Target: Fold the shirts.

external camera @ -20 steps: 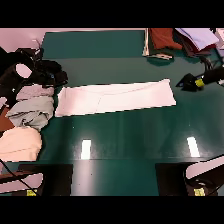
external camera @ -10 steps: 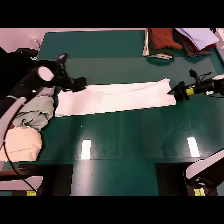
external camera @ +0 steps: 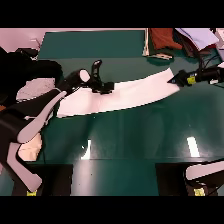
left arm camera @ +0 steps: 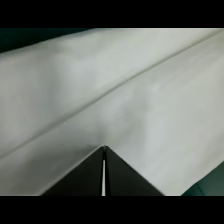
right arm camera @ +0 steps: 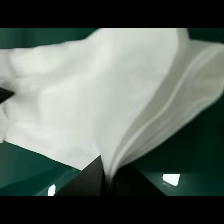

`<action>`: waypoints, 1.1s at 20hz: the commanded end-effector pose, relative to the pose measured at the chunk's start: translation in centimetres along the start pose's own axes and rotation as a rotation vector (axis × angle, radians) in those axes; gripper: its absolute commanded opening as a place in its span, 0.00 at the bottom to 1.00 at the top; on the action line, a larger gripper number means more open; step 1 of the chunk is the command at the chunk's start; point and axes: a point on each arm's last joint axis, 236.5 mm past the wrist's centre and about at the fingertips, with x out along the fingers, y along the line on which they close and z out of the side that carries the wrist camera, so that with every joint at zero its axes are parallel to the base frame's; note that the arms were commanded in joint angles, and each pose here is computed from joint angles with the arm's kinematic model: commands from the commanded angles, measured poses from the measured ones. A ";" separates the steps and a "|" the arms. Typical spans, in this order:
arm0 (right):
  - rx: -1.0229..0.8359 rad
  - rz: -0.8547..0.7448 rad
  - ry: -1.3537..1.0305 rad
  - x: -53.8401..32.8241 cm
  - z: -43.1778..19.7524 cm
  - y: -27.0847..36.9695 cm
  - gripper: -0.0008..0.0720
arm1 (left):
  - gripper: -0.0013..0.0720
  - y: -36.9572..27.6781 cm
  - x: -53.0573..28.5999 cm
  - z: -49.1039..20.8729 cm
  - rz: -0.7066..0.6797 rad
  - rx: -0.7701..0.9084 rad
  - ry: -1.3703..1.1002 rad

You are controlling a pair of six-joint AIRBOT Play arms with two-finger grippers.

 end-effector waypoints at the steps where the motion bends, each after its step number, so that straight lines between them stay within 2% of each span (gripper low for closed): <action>1: -0.118 0.097 -0.086 -2.2 1.3 8.1 0.03 | 0.05 -1.1 3.1 -0.6 -0.020 0.017 0.048; 9: -0.378 0.194 -0.050 -1.4 1.0 21.8 0.03 | 0.05 -1.0 3.4 -1.6 -0.017 0.022 0.091; 13: -0.447 0.239 -0.054 -0.6 0.4 26.4 0.03 | 0.05 -1.4 0.0 1.4 0.003 0.080 0.038; 16: -0.511 0.291 -0.005 1.5 -1.1 30.0 0.03 | 0.05 -0.1 -7.9 7.2 0.076 0.147 -0.112; 19: -0.582 0.363 0.055 5.8 -3.3 34.4 0.03 | 0.05 2.4 -19.3 12.3 0.170 0.168 -0.278; 22: -0.639 0.443 0.114 12.7 -6.9 39.4 0.03 | 0.05 5.2 -31.2 14.5 0.284 0.153 -0.451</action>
